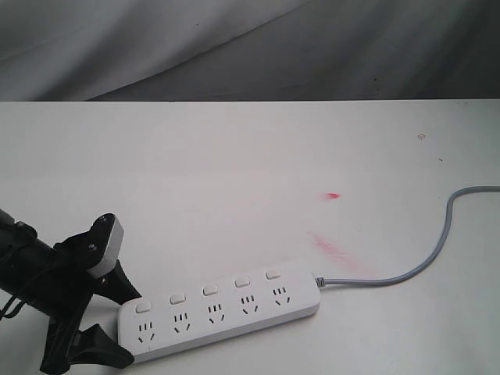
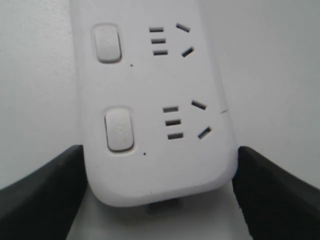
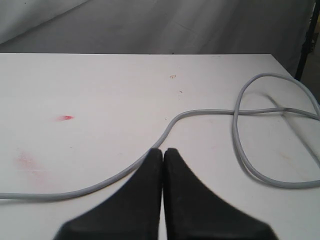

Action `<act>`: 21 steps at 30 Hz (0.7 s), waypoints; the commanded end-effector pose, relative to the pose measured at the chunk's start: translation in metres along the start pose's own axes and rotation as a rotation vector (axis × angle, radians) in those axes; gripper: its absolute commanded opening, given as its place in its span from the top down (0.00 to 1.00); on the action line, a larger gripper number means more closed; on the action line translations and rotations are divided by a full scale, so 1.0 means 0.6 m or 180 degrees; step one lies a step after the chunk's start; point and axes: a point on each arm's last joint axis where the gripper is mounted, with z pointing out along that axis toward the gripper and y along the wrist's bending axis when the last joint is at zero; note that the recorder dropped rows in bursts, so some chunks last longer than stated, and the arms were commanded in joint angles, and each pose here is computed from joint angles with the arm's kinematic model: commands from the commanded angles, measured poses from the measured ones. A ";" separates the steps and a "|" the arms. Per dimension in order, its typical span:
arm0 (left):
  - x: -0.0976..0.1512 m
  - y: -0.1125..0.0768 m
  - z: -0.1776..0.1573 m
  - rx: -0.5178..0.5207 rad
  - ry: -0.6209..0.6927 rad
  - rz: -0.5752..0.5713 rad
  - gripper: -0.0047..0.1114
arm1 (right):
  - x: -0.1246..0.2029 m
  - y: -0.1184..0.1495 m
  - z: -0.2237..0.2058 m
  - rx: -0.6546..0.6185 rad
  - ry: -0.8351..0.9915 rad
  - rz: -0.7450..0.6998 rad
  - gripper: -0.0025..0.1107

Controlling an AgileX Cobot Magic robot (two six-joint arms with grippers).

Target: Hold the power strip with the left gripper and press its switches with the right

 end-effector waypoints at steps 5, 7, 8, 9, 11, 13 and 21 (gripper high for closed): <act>0.007 0.004 0.005 -0.0062 0.0135 0.0025 0.48 | -0.004 -0.008 -0.001 0.0174 -0.0072 -0.0561 0.98; 0.007 0.004 0.005 -0.0062 0.0135 0.0025 0.48 | -0.009 -0.009 -0.001 0.0216 -0.0172 -0.0693 0.98; 0.007 0.004 0.005 -0.0062 0.0135 0.0025 0.48 | -0.012 -0.009 -0.001 0.0224 -0.0230 -0.0726 0.98; 0.008 0.004 0.005 -0.0058 0.0142 0.0033 0.48 | -0.015 -0.009 -0.001 0.0232 -0.0302 -0.0762 0.98; 0.009 0.003 0.005 -0.0039 0.0173 0.0068 0.48 | -0.025 -0.008 -0.003 0.0253 -0.0514 -0.0892 0.98; 0.009 0.003 0.005 -0.0039 0.0173 0.0068 0.48 | -0.028 -0.008 -0.003 0.0266 -0.0558 -0.0952 0.98; 0.009 0.003 0.005 -0.0039 0.0173 0.0068 0.48 | -0.067 0.002 -0.016 0.0221 -0.1464 -0.1143 0.98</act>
